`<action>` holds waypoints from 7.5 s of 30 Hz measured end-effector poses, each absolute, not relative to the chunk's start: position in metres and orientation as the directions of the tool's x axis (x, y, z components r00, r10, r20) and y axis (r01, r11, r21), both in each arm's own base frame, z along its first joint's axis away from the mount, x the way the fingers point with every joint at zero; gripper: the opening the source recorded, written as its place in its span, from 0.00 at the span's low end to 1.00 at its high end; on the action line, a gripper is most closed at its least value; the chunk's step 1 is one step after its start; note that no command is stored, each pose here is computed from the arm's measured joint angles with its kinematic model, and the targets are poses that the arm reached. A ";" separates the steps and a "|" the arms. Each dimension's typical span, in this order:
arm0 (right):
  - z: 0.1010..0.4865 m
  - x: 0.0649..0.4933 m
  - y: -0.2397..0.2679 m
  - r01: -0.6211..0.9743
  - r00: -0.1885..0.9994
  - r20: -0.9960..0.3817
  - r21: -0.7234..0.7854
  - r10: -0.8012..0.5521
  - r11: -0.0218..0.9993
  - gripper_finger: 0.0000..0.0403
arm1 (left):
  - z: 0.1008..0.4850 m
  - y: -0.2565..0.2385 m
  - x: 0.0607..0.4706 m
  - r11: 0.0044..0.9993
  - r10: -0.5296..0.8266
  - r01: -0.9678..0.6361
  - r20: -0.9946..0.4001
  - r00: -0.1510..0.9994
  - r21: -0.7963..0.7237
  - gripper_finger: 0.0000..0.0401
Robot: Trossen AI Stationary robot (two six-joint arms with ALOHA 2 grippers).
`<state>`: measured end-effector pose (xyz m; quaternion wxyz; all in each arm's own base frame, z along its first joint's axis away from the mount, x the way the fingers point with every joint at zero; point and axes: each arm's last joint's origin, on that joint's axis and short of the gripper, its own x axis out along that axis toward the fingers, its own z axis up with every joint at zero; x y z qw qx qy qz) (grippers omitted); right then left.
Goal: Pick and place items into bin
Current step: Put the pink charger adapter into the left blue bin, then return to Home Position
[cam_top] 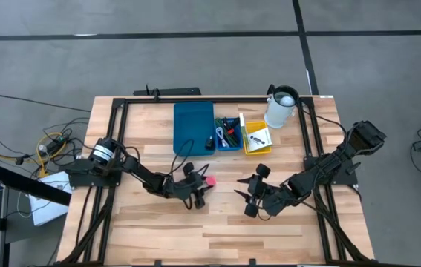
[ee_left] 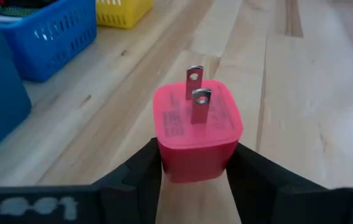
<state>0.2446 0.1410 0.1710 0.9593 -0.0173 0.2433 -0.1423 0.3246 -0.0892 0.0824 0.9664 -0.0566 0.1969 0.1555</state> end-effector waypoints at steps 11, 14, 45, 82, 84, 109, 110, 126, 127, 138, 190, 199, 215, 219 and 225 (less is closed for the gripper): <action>0.170 0.244 0.141 0.247 0.840 -0.475 -0.094 -0.262 0.964 0.43 | 0.137 -0.082 0.316 0.896 0.442 -0.431 -0.300 0.845 0.108 0.35; 0.170 0.244 0.142 0.246 0.840 -0.475 -0.094 -0.261 0.965 0.42 | 0.163 -0.075 0.307 0.852 0.523 -0.486 -0.276 0.806 0.195 0.34; 0.171 0.245 0.142 0.246 0.842 -0.473 -0.093 -0.260 0.965 0.43 | 0.183 0.044 0.283 0.756 0.611 -0.636 -0.514 0.602 0.153 0.42; 0.170 0.245 0.142 0.246 0.842 -0.478 -0.073 -0.250 0.967 0.42 | 0.184 0.045 0.284 0.802 0.553 -0.584 -0.530 0.643 0.128 0.59; 0.170 0.245 0.142 0.244 0.842 -0.478 -0.075 -0.250 0.967 0.42 | 0.184 0.047 0.284 0.789 0.574 -0.597 -0.519 0.634 0.144 0.63; 0.203 0.259 0.160 -0.074 0.857 -0.510 -0.251 -0.067 0.965 0.42 | 0.302 -0.045 0.166 0.979 0.197 -0.202 -0.269 0.943 0.007 0.67; 0.206 0.259 0.162 -0.078 0.854 -0.516 -0.257 -0.069 0.963 0.42 | 0.307 -0.047 0.159 0.984 0.171 -0.178 -0.241 0.955 -0.007 0.67; 0.363 0.159 0.105 -0.258 0.945 -0.207 -0.007 0.251 0.966 0.42 | 0.269 -0.048 0.112 0.986 -0.030 0.026 -0.019 0.999 -0.165 0.67; 0.367 0.147 0.098 -0.328 0.925 -0.207 -0.006 0.319 0.945 0.42 | 0.262 -0.048 0.111 0.984 -0.031 0.029 -0.009 0.999 -0.175 0.67; 0.361 0.059 0.047 -0.632 0.753 -0.146 0.110 0.641 0.767 0.42 | 0.202 -0.049 0.101 0.954 -0.133 0.175 0.180 0.975 -0.242 0.67; 0.162 0.080 0.062 -0.600 0.794 -0.045 0.105 0.607 0.793 0.42 | 0.165 -0.053 0.098 0.969 -0.132 0.124 -0.027 0.991 -0.213 0.67; 0.162 0.080 0.062 -0.603 0.791 -0.046 0.105 0.610 0.791 0.42 | 0.161 -0.056 0.098 0.952 -0.240 0.219 -0.074 0.968 -0.215 0.67; 0.161 0.080 0.062 -0.604 0.791 -0.047 0.105 0.610 0.790 0.42 | 0.152 -0.056 0.097 0.954 -0.230 0.184 -0.182 0.956 -0.239 0.67; 0.162 0.080 0.062 -0.604 0.791 -0.046 0.105 0.610 0.790 0.42 | 0.152 -0.056 0.097 0.954 -0.229 0.183 -0.183 0.956 -0.238 0.67; 0.161 0.080 0.062 -0.604 0.791 -0.047 0.105 0.611 0.790 0.42 | 0.152 -0.055 0.097 0.954 -0.229 0.183 -0.184 0.956 -0.238 0.67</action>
